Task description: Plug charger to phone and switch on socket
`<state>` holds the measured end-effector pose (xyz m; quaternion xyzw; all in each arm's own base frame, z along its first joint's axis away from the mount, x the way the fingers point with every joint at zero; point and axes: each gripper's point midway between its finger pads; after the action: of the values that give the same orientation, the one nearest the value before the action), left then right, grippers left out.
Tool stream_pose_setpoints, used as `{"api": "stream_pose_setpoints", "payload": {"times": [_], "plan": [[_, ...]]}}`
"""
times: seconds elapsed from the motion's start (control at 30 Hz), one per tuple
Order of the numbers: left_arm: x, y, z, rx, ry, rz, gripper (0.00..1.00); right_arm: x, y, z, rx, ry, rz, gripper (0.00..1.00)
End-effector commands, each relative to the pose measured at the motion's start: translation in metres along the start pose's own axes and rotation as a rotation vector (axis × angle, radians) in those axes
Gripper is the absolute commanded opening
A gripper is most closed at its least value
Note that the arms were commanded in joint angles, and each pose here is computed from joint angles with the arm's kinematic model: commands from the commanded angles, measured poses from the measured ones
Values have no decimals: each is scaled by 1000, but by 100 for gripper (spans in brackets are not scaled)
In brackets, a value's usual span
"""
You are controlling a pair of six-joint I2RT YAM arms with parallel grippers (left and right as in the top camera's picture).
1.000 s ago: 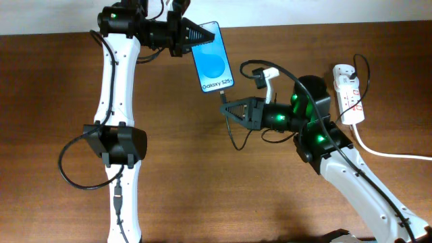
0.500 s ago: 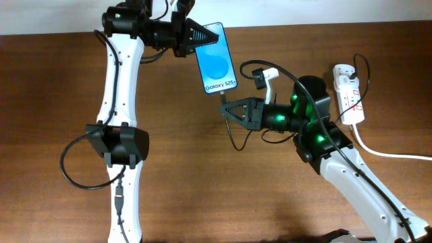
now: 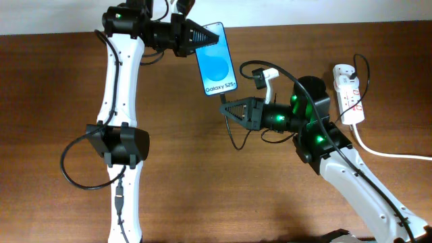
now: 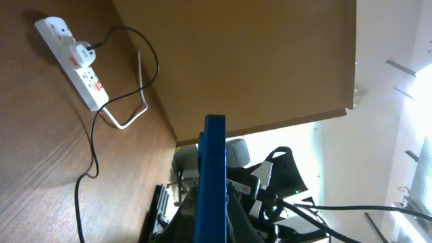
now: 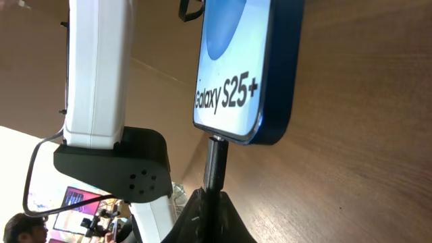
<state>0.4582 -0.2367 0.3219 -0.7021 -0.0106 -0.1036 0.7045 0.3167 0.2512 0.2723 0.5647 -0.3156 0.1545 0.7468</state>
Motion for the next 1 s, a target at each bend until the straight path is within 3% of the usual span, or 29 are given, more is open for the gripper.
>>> {"api": "stream_pose_setpoints", "payload": {"times": [0.0, 0.17, 0.23, 0.3, 0.4, 0.43, 0.47, 0.57, 0.63, 0.7, 0.77, 0.97], "plan": [[-7, -19, -6, -21, 18, -65, 0, 13, -9, -2, -38, -48, 32, 4], [-7, -19, -6, -21, 17, -67, 0, 12, -13, -4, -38, -41, 25, 7], [-6, -19, -4, -20, 14, -67, 0, 11, -12, -4, -31, -34, 23, 23], [-6, -18, -3, -19, 10, -67, 0, 10, -10, -4, -22, -28, 23, 31], [-3, -17, 5, -12, -6, -67, 0, 6, -6, -4, 4, -9, 24, 33], [0, -13, 9, 13, -21, -67, 0, 8, -7, -2, 4, -11, 23, 44], [5, 0, 16, 87, -52, -64, 0, 14, -13, 5, -5, -27, 27, 57], [10, 60, 39, 436, -136, 29, 0, 34, -33, 37, -33, -84, 20, 64], [-3, 87, 47, 608, -107, 55, 0, 47, -51, 57, -91, -135, 19, 85], [-14, 113, 46, 722, -69, 113, 0, 40, -73, 62, -188, -135, -11, 87], [-31, 154, 18, 722, 28, 195, 0, 27, -100, 67, -321, -110, -19, 99], [-37, 247, 3, 723, 37, 258, 0, 13, -123, 75, -446, -74, -25, 98]]}}
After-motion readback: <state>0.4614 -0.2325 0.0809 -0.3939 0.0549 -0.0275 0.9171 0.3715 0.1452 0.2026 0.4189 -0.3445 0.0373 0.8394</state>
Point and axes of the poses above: each gripper's point midway between its finger pads, its own z axis back along the fingers, its own y axis along the line the jaws close on, x = y × z, and after that the axes turned 10 degrees about z, right-handed
